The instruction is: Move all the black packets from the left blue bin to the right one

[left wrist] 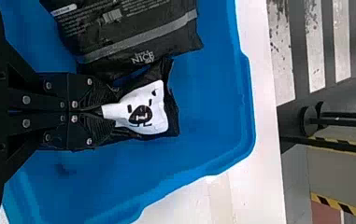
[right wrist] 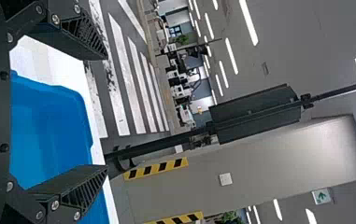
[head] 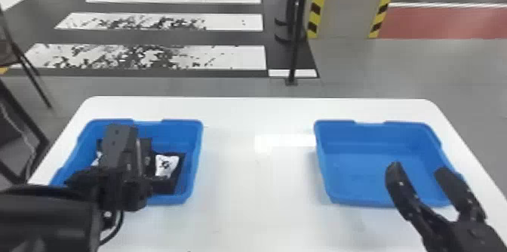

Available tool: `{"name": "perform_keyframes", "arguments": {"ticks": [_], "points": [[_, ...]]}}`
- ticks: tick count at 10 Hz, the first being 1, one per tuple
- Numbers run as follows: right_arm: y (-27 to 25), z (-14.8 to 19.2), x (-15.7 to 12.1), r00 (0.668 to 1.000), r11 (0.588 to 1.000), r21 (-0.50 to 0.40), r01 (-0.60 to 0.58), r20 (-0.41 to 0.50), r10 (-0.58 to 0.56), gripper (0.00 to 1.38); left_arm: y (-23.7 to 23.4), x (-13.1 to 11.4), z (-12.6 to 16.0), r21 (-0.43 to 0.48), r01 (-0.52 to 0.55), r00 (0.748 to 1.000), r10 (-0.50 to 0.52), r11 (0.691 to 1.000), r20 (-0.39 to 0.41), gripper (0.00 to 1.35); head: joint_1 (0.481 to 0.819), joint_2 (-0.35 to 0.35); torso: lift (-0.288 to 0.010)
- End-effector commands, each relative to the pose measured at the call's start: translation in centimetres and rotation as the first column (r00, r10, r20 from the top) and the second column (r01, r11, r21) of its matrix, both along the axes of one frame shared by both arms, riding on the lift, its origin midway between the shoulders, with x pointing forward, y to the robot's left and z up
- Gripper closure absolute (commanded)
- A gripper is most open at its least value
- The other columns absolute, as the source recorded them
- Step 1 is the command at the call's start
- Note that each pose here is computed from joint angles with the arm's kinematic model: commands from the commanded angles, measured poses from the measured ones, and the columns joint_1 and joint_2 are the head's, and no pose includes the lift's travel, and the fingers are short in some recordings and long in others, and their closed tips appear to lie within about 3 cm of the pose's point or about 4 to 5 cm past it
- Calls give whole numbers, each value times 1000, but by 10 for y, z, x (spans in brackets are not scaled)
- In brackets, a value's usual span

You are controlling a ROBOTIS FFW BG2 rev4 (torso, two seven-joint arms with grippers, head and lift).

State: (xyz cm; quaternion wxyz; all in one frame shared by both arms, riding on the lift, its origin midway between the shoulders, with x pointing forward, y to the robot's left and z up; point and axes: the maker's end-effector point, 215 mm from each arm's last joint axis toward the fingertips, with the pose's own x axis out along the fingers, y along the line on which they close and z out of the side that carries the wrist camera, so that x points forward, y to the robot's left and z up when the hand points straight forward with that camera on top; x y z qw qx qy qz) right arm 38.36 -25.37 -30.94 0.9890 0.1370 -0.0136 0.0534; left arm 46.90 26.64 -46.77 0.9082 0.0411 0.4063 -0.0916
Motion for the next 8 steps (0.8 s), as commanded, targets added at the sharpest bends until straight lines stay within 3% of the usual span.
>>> {"name": "perform_keyframes", "arguments": {"ticks": [1,3,4,6,8], "points": [[1,0,-1,1000,1000,16,-1,-1,1,205,17,-15,9,-6,-35,999,35,999,22,1211,695,10,-140],[10,-17,2,999,998,46,-36,-38,37,205,7,-34,24,-60,-4,998,8,998,54,1211,695,34,-140],[16,-21,5,997,997,53,-65,-45,67,205,-3,-37,47,-58,27,992,-20,998,122,1211,695,38,-140],[39,-21,27,984,983,63,-173,-26,175,205,-46,-33,76,-117,135,970,-106,984,220,1211,695,39,-140],[78,-23,39,956,955,93,-281,-64,287,203,-86,-35,88,-161,220,954,-178,962,241,1211,695,7,-140]]}}
